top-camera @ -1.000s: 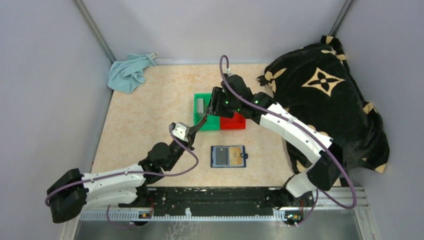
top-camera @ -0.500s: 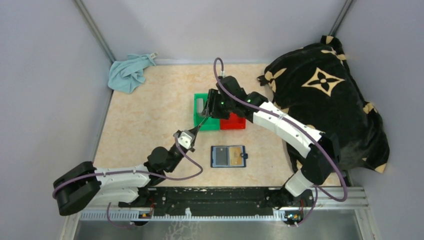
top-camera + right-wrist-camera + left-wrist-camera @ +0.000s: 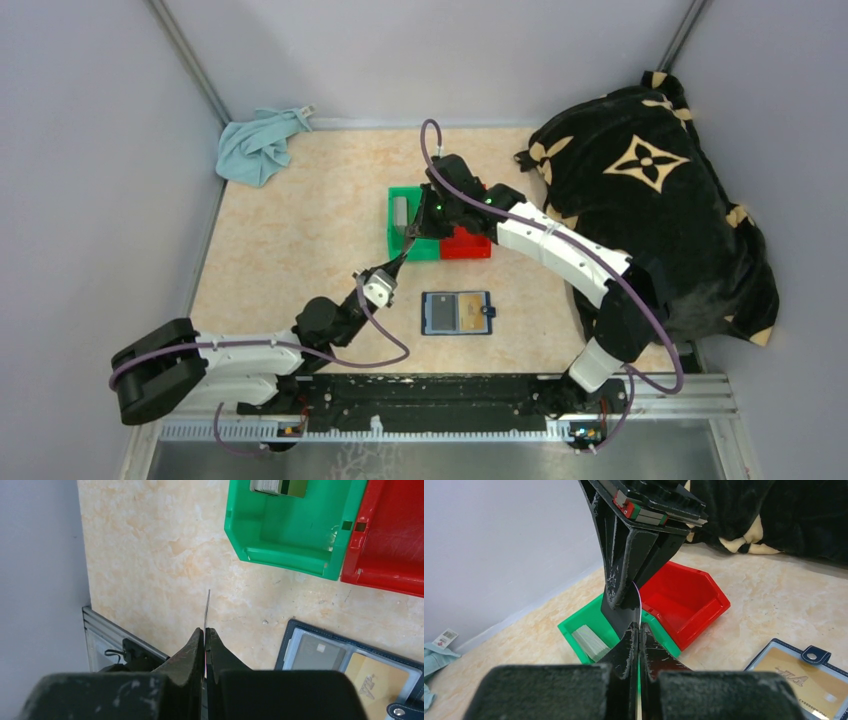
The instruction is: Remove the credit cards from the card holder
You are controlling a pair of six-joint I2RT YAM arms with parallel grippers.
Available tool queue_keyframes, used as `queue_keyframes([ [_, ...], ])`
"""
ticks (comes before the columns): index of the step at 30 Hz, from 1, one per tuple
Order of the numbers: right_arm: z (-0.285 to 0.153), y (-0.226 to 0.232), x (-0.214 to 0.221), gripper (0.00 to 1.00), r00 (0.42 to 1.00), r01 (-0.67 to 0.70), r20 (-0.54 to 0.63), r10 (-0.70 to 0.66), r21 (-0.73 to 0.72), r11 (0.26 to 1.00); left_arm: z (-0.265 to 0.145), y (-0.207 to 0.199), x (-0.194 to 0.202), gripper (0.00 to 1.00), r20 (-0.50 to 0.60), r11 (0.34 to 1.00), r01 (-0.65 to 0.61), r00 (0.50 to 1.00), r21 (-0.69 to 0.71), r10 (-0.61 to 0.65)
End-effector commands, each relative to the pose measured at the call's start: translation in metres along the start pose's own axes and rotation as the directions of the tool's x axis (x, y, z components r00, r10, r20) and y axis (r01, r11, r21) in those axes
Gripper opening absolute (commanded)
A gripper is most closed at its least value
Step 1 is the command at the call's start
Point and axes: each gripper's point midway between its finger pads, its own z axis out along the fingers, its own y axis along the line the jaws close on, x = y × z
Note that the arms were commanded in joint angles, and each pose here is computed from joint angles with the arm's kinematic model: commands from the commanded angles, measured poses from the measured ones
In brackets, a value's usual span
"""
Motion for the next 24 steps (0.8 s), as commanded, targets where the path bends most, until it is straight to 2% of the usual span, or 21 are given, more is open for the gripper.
queue_keyframes([
  [1, -0.008, 0.013, -0.019, 0.0, 0.998, 0.01, 0.057, -0.009, -0.03, 0.999, 0.0, 0.009, -0.008, 0.01, 0.015, 0.998, -0.001, 1.0, -0.057, 0.002],
  [4, -0.009, 0.007, -0.024, 0.0, 0.996, 0.028, 0.081, -0.028, 0.005, 1.0, 0.002, 0.002, -0.012, 0.3, 0.003, 0.999, 0.03, 1.0, -0.034, -0.029],
  [8, -0.01, 0.004, -0.026, 0.0, 0.994, 0.036, 0.102, -0.038, 0.025, 0.999, 0.01, -0.009, -0.014, 0.47, -0.049, 0.995, 0.099, 0.994, -0.002, -0.099],
  [10, -0.012, 0.005, -0.029, 0.0, 0.991, 0.047, 0.123, -0.051, 0.04, 0.998, 0.015, -0.018, -0.015, 0.48, -0.085, 0.99, 0.136, 0.987, 0.022, -0.134],
  [13, -0.014, 0.002, -0.033, 0.0, 0.981, 0.087, 0.162, -0.102, 0.099, 0.991, 0.024, -0.021, -0.019, 0.37, -0.129, 0.973, 0.232, 0.964, -0.012, -0.232],
  [15, -0.017, 0.001, -0.035, 0.0, 0.968, 0.132, 0.191, -0.164, 0.168, 0.977, 0.028, -0.023, -0.018, 0.35, -0.185, 0.954, 0.295, 0.936, -0.045, -0.298],
  [21, -0.021, -0.007, -0.042, 0.0, 0.913, 0.22, 0.237, -0.332, 0.398, 0.891, 0.035, -0.035, -0.02, 0.35, -0.27, 0.902, 0.422, 0.861, -0.089, -0.43],
  [24, -0.024, -0.006, -0.043, 0.0, 0.898, 0.242, 0.231, -0.375, 0.452, 0.859, 0.037, -0.046, -0.021, 0.37, -0.289, 0.875, 0.48, 0.83, -0.064, -0.476],
])
